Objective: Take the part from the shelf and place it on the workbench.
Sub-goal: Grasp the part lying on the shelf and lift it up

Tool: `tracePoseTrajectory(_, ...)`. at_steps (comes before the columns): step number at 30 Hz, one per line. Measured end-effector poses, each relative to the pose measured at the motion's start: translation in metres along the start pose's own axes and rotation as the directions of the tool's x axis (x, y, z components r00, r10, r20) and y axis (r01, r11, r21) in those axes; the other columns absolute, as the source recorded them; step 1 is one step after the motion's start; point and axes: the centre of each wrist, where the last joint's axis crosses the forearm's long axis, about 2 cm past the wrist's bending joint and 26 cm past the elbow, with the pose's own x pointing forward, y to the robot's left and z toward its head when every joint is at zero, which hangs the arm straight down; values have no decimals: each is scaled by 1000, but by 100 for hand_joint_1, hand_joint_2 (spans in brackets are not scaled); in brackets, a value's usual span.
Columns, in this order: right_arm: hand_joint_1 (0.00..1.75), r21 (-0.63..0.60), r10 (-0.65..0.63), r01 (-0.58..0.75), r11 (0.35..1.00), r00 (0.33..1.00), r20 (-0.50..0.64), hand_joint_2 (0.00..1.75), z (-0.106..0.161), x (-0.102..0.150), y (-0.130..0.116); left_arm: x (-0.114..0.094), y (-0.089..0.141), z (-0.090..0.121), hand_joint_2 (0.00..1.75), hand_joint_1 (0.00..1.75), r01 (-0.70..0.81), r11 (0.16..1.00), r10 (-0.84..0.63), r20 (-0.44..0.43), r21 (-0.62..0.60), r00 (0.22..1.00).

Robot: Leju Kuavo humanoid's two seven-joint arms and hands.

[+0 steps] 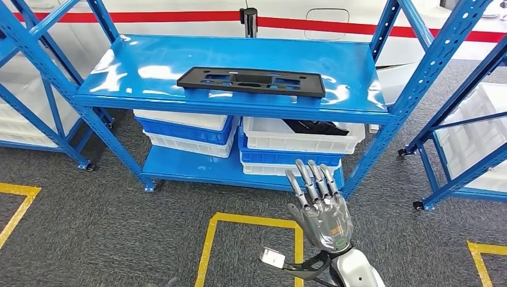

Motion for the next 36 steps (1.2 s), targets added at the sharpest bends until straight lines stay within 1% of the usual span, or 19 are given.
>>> tracePoseTrajectory(3, 0, 9, -12, 12, 1000, 999, 46, 175, 6, 5, -3, 0, -5, 0, 0, 0, 9, 999, -9, -3, -31, 1000)
tracePoseTrajectory(6, 0, -2, -24, 24, 1000, 998, 52, 175, 5, 11, -5, 1, -5, -1, 0, 0, 14, 999, -14, -1, -41, 1000)
tracePoseTrajectory(13, 0, -28, -53, 53, 998, 999, 13, 175, -3, 22, -7, 2, 0, -4, 0, 0, 18, 1000, -18, 1, -22, 1000)
tracePoseTrajectory(17, 0, -35, -75, 74, 997, 997, -33, 175, -8, 29, -6, 1, 5, -2, 0, 0, 12, 1000, -12, -5, -5, 1000)
tracePoseTrajectory(20, 0, -56, -114, 111, 992, 992, -61, 175, -21, 42, -3, -2, 11, 1, 0, 0, -2, 1000, 2, -15, 26, 1000)
tracePoseTrajectory(23, 0, -74, -172, 167, 983, 983, -72, 175, -39, 64, 1, -5, 21, 4, 0, 0, -19, 998, 21, -21, 64, 1000)
tracePoseTrajectory(26, 0, -68, -234, 233, 970, 972, -7, 175, -56, 90, 8, -5, 32, 5, 0, 0, -41, 993, 43, -15, 110, 999)
tracePoseTrajectory(29, 0, -52, -288, 294, 954, 952, 103, 175, -77, 114, 18, -6, 42, 7, 0, 0, -65, 981, 68, -7, 180, 998)
tracePoseTrajectory(31, 0, -28, -317, 327, 945, 932, 176, 175, -90, 130, 25, -10, 46, 13, 0, 0, -75, 967, 81, -12, 243, 997)
tracePoseTrajectory(33, 0, -1, -333, 343, 939, 914, 233, 175, -97, 141, 31, -15, 50, 22, 0, 0, -73, 952, 82, -19, 299, 996)
tracePoseTrajectory(36, 0, 26, -343, 351, 936, 891, 297, 175, -105, 151, 37, -21, 53, 32, 0, 0, -71, 926, 86, -24, 370, 996)
